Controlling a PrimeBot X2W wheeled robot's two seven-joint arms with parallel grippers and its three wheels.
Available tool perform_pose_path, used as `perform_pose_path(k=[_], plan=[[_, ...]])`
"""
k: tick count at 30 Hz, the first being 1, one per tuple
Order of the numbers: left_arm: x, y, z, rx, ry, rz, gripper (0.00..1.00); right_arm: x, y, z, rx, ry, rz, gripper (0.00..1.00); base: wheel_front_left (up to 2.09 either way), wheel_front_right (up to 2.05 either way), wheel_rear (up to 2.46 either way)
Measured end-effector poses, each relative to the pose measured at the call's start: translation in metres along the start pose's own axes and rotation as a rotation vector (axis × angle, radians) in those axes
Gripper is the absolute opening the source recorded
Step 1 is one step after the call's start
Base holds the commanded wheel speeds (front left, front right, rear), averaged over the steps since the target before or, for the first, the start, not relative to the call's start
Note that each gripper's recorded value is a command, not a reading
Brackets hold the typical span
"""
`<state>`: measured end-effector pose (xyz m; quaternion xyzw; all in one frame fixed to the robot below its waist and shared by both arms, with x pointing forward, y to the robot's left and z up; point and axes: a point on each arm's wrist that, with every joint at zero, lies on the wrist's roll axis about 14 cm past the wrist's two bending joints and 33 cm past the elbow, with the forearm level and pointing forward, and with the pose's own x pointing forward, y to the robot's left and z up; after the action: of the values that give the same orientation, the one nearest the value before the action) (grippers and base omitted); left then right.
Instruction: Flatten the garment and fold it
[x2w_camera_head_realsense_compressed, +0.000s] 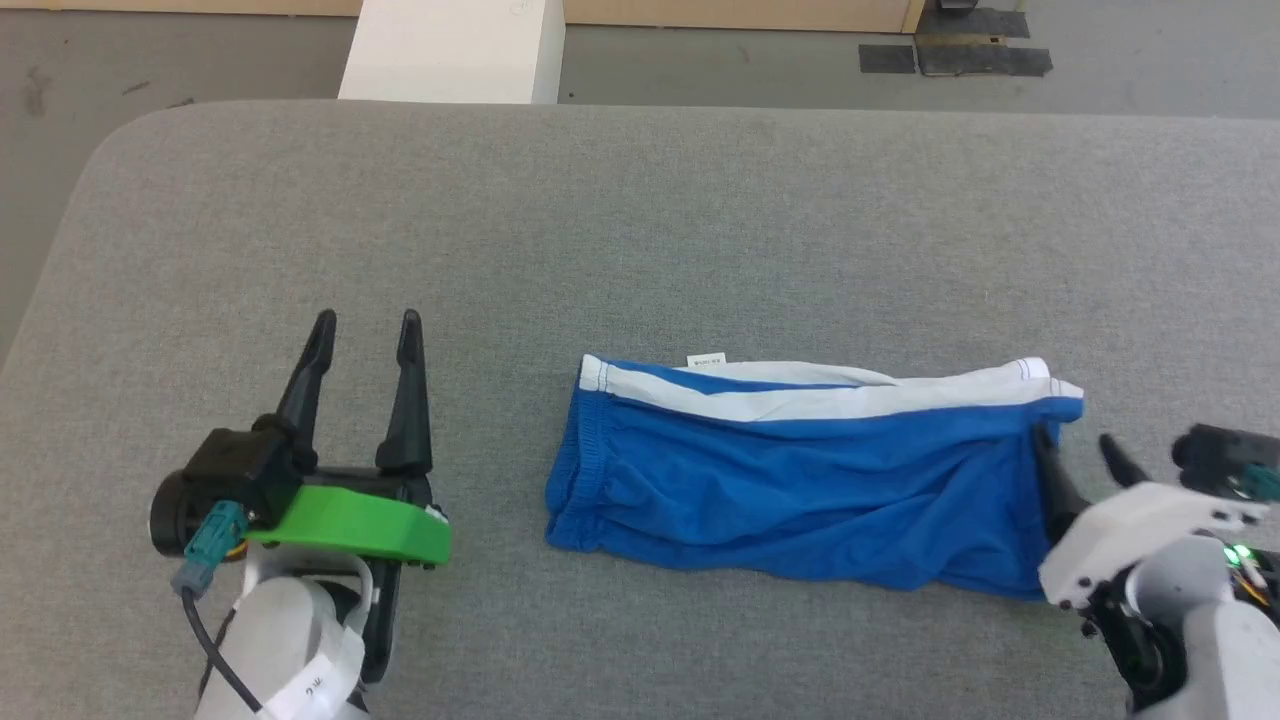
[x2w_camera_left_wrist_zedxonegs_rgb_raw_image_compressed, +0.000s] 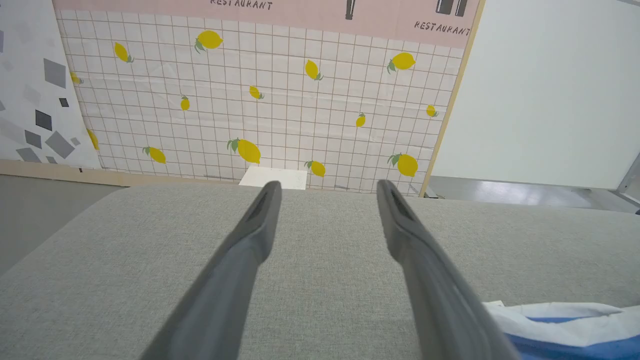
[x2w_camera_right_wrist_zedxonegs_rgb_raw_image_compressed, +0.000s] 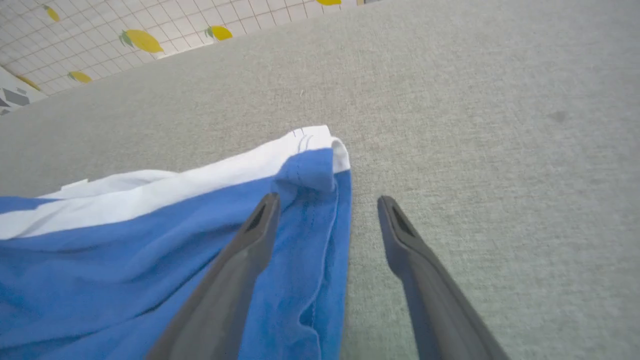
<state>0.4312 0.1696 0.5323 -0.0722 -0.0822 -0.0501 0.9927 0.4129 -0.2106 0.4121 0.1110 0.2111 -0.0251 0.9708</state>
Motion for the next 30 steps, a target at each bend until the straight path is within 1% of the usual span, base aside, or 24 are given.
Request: perform_pose_path(k=[5, 12, 13, 14, 15, 16, 17, 18, 20, 22, 25, 28, 30], plan=[[0.004, 0.005, 0.001, 0.055, -0.004, 0.005, 1.00, 0.014, -0.002, -0.030, 0.021, 0.179, -0.015, 1.00, 0.00, 0.00, 0.00], [0.002, 0.014, -0.004, 0.084, 0.011, 0.032, 1.00, 0.026, 0.010, -0.041, -0.017, 0.325, 0.017, 1.00, 0.00, 0.00, 0.00], [0.002, 0.015, -0.004, 0.084, 0.011, 0.035, 1.00, 0.026, 0.012, -0.043, -0.023, 0.339, 0.023, 0.86, 0.00, 0.00, 0.00], [0.001, 0.017, -0.004, 0.087, 0.012, 0.039, 1.00, 0.026, 0.013, -0.043, -0.025, 0.350, 0.031, 0.64, 0.00, 0.00, 0.00], [0.001, 0.018, -0.004, 0.088, 0.013, 0.043, 1.00, 0.026, 0.015, -0.043, -0.023, 0.355, 0.038, 0.38, 0.00, 0.00, 0.00], [0.000, 0.020, -0.004, 0.089, 0.013, 0.048, 1.00, 0.026, 0.017, -0.042, -0.018, 0.353, 0.044, 0.30, 0.00, 0.00, 0.00], [0.000, 0.021, -0.004, 0.089, 0.013, 0.052, 1.00, 0.026, 0.021, -0.041, -0.012, 0.348, 0.054, 0.00, 0.00, 0.00, 0.00], [0.000, 0.023, -0.003, 0.091, 0.011, 0.060, 1.00, 0.023, 0.027, -0.041, 0.002, 0.337, 0.072, 0.00, 0.00, 0.00, 0.00], [-0.002, 0.024, -0.003, 0.090, 0.011, 0.061, 1.00, 0.020, 0.029, -0.039, 0.021, 0.314, 0.074, 0.00, 0.00, 0.00, 0.00], [-0.003, 0.024, -0.004, 0.087, 0.014, 0.064, 1.00, 0.018, 0.027, -0.035, 0.066, 0.286, 0.070, 0.00, 0.00, 0.00, 0.00], [-0.004, 0.024, -0.003, 0.080, 0.010, 0.068, 1.00, 0.015, 0.013, -0.024, 0.089, 0.234, 0.034, 0.00, 0.00, 0.00, 0.00], [-0.004, 0.023, -0.003, 0.075, 0.010, 0.069, 1.00, 0.010, -0.007, -0.009, 0.087, 0.182, -0.021, 0.00, 0.00, 0.00, 0.00], [-0.006, 0.024, -0.005, 0.072, 0.016, 0.070, 1.00, 0.005, -0.022, 0.004, 0.066, 0.154, -0.067, 0.00, 0.00, 0.00, 0.00]])
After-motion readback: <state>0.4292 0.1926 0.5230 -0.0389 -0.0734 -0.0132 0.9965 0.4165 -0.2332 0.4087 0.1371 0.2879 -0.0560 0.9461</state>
